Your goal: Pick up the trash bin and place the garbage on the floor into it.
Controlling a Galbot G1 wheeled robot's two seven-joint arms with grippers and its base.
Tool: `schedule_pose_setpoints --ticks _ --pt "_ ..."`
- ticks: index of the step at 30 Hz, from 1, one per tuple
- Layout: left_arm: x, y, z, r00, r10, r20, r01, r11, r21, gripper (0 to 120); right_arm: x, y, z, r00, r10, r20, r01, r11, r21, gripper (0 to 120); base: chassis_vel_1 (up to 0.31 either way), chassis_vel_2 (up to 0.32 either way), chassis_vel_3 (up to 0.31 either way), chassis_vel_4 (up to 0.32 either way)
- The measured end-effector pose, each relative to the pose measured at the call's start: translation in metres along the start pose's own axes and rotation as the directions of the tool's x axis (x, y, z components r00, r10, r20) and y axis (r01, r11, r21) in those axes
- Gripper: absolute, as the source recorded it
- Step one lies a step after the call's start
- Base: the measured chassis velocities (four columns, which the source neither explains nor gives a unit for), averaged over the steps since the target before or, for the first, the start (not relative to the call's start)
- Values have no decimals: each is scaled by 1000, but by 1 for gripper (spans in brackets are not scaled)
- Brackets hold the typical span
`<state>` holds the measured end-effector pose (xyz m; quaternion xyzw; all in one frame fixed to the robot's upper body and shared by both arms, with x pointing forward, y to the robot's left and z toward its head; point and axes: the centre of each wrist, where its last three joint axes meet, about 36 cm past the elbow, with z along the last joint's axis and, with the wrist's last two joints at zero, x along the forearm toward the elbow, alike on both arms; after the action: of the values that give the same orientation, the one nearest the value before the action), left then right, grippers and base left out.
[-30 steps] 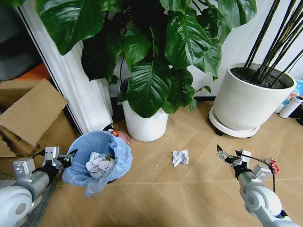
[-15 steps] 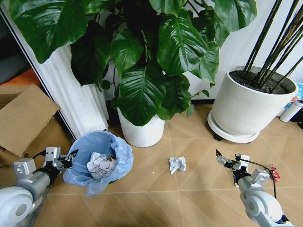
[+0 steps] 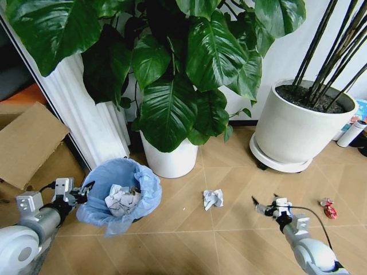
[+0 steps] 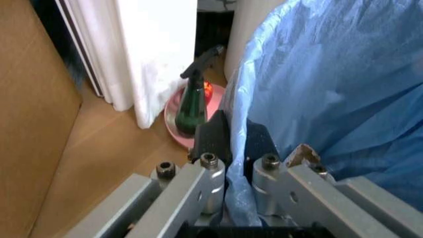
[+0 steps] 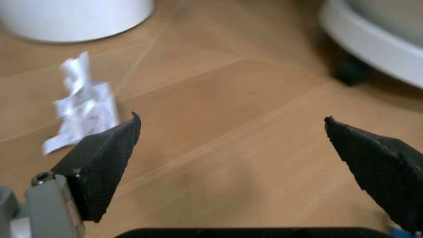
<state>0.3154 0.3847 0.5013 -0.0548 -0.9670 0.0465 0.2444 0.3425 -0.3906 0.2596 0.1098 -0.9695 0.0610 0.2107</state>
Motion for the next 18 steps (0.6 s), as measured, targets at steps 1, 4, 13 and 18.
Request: schedule_pose_setpoints --ticks 1,4,13,18 --pt "0 0 0 1000 0 0 0 1000 0 0 0 0 0 1000 0 0 0 1000 0 100 0 0 0 0" --pt "0 1 1 1000 -3 -2 3 1000 2 0 -28 1 -3 997 -72 13 72 997 4 100 0 0 0 0" --pt "-3 5 2 1000 -12 -9 12 1000 -2 0 -83 10 -14 981 -194 -1 194 981 11 100 0 0 0 0" --pt "-4 6 2 1000 -15 -9 15 1000 -1 0 -94 16 -16 974 -224 -11 224 975 5 100 0 0 0 0"
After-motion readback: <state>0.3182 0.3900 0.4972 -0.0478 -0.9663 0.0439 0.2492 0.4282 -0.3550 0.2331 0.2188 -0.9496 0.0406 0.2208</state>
